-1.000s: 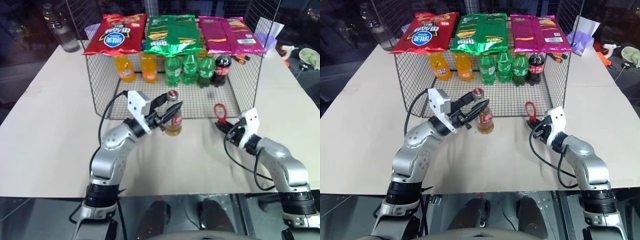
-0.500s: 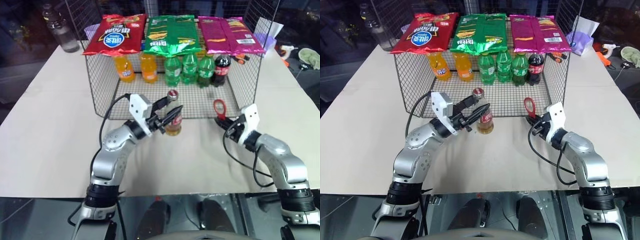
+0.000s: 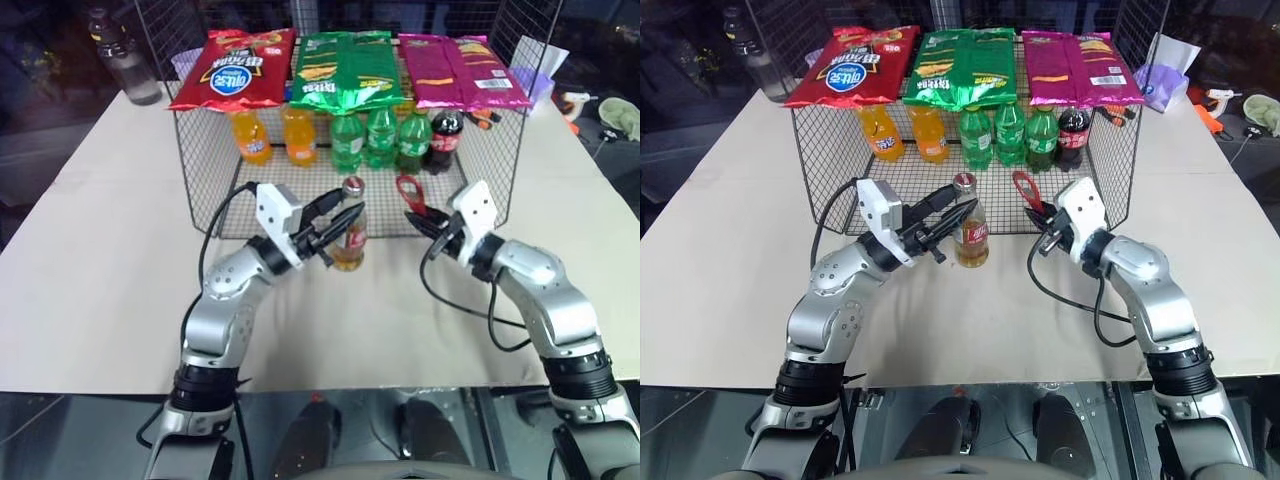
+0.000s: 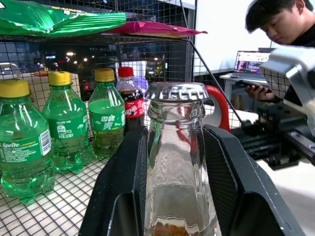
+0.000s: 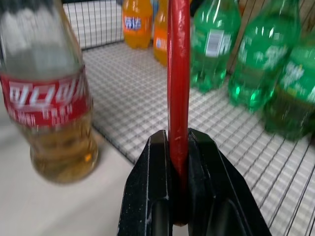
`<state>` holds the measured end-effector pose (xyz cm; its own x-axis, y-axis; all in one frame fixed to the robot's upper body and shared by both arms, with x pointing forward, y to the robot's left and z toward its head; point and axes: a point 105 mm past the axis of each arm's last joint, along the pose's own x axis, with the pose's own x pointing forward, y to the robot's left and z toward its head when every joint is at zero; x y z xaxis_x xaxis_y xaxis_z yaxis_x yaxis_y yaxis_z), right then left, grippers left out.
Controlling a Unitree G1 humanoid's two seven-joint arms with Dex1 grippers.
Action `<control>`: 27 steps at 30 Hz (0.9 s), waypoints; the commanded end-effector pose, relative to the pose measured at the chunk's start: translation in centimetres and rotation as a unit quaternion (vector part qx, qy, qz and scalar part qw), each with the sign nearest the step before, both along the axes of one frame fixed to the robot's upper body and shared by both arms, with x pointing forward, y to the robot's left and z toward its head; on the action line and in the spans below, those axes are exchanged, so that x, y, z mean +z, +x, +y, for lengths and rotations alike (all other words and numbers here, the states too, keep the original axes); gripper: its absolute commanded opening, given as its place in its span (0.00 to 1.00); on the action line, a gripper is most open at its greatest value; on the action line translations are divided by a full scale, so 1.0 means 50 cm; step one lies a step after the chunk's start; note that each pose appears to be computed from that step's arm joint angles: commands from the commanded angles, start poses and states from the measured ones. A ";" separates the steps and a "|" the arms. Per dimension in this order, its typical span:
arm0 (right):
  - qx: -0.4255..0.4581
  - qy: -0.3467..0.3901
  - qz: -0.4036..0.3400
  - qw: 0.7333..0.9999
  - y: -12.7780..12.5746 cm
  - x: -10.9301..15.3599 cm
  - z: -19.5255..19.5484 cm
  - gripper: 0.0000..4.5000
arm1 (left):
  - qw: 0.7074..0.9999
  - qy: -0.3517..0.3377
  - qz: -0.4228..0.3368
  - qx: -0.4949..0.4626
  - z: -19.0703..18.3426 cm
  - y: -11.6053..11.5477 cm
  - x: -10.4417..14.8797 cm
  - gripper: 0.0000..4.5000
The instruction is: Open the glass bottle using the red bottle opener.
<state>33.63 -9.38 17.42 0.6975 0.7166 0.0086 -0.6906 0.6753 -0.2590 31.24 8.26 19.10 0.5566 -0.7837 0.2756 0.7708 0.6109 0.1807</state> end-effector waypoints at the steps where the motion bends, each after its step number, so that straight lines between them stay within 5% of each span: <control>1: 0.018 -0.009 -0.069 0.997 -0.011 0.050 0.025 0.00 | 0.999 0.023 0.033 -0.008 -0.004 -0.002 -0.038 0.28; 10: 0.021 -0.089 -0.202 0.975 -0.011 0.086 0.056 0.00 | 0.998 0.041 0.049 -0.008 0.002 -0.004 -0.063 0.28; 27: 0.073 -0.174 -0.278 0.942 -0.027 0.004 0.127 0.00 | 0.998 0.038 0.059 -0.008 -0.003 0.003 -0.069 0.28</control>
<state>33.19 -4.67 18.78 0.6060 0.7843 0.1328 -0.4402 0.4698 -0.7652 31.00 8.60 18.36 0.5511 -0.7973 0.2462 0.7787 0.5974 0.1915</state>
